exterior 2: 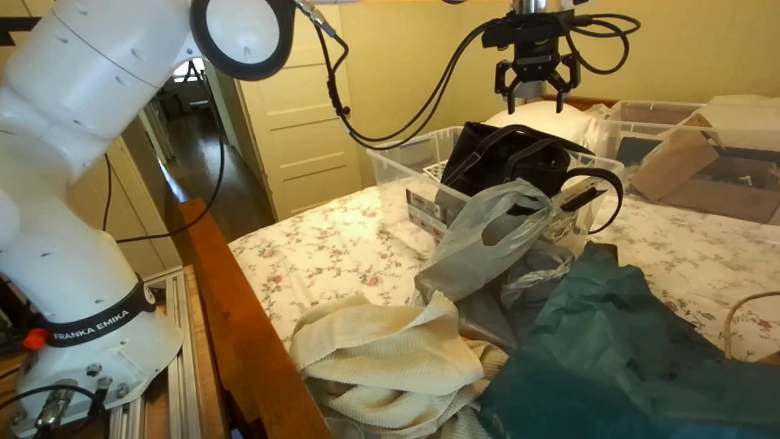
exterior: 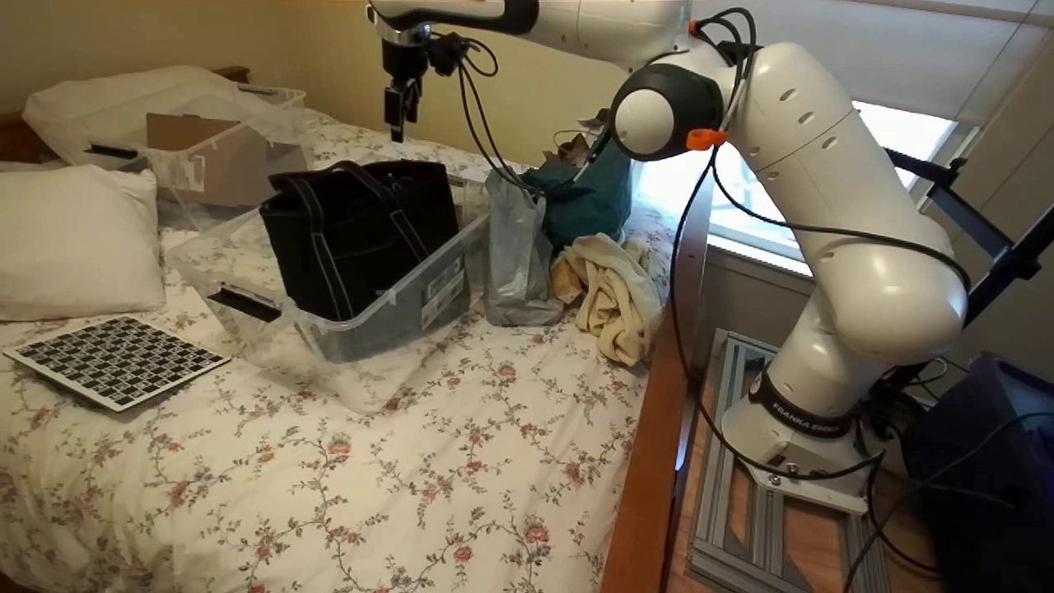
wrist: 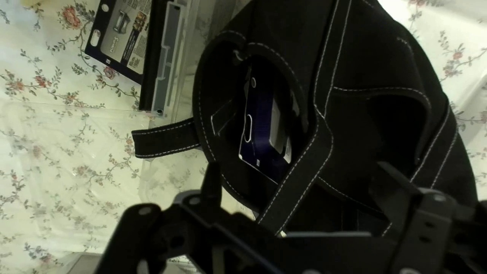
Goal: Pick up the object from the packet of the bag and put it in the other packet of the bag
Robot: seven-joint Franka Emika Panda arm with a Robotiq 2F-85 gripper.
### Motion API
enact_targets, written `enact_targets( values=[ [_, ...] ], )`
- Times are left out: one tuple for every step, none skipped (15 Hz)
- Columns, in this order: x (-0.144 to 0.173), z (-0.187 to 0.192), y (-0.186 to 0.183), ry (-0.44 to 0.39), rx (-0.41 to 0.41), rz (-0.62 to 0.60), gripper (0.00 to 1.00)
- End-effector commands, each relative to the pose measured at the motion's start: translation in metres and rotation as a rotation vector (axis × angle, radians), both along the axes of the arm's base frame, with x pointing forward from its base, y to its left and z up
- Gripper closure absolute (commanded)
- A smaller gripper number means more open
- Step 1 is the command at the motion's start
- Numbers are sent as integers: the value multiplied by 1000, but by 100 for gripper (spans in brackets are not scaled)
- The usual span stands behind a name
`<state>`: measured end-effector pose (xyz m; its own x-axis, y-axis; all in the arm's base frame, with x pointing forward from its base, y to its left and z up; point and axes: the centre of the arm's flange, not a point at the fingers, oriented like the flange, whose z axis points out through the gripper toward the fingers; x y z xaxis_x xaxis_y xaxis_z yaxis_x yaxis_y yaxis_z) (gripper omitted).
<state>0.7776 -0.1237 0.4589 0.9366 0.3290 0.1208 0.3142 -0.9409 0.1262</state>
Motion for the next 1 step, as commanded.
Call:
enact_targets(
  values=[
    [-1,3,3,1,3,0,0]
  ],
)
